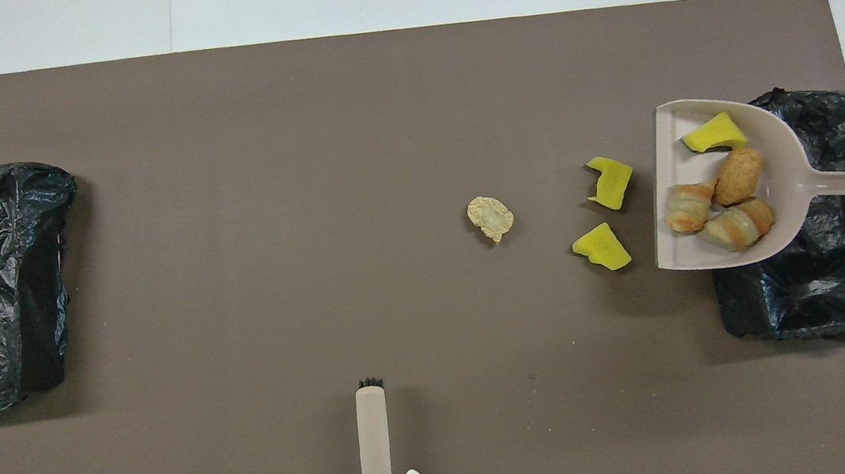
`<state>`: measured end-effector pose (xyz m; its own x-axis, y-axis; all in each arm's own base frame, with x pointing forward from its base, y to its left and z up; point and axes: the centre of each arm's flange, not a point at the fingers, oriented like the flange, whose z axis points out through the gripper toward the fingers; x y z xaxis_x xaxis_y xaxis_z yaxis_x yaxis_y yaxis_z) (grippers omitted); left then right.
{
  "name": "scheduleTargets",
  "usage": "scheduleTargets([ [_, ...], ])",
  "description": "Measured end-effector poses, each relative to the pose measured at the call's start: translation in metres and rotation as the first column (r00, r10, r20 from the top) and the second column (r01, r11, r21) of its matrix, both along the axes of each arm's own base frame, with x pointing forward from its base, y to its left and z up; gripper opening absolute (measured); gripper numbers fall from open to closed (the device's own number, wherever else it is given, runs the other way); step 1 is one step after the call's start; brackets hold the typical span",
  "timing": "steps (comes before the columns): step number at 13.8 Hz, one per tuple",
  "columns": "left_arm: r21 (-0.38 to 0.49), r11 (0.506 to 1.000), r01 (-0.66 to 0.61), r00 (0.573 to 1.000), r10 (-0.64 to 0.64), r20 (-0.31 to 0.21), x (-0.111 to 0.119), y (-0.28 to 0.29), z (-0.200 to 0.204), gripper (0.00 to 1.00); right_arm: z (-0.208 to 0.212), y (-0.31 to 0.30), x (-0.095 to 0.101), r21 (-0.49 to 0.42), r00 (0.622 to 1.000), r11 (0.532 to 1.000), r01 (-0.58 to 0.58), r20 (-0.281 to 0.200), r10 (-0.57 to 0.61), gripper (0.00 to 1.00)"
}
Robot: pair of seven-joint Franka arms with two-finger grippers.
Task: Sweep and dump trash in bin
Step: 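Carry the loaded dustpan to the bin with the right gripper, then tip the dustpan over the bin with the right gripper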
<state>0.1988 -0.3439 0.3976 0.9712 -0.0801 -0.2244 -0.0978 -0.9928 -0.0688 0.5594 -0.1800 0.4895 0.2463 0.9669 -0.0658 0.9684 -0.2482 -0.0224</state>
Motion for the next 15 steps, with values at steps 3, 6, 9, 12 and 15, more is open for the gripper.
scheduleTargets([
  [3, 0.000, 0.997, -0.077, 0.997, 0.077, 0.024, 0.001, 0.006, -0.018, 0.27, 0.018, -0.063, -0.016, -0.139, 1.000, 0.990, 0.008, 0.000, -0.008, 0.33],
  [6, -0.011, 0.995, -0.102, 0.995, 0.102, 0.009, 0.002, 0.005, -0.028, 0.27, 0.033, -0.075, -0.016, -0.307, 0.998, 0.950, -0.056, -0.050, 0.043, 0.33],
  [9, -0.020, 0.995, -0.103, 0.995, 0.102, -0.017, 0.005, 0.000, -0.045, 0.27, 0.042, -0.081, -0.017, -0.425, 0.995, 0.902, -0.079, -0.087, 0.046, 0.33],
  [12, -0.033, 0.999, -0.033, 0.999, 0.032, -0.040, 0.008, 0.000, -0.053, 0.27, 0.050, -0.078, -0.017, -0.540, 0.995, 0.841, -0.040, -0.098, -0.016, 0.33],
  [15, -0.038, 0.999, -0.029, 0.999, 0.027, -0.045, 0.012, 0.002, -0.054, 0.27, 0.058, -0.041, -0.009, -0.662, 0.993, 0.750, 0.007, -0.086, -0.085, 0.33],
])
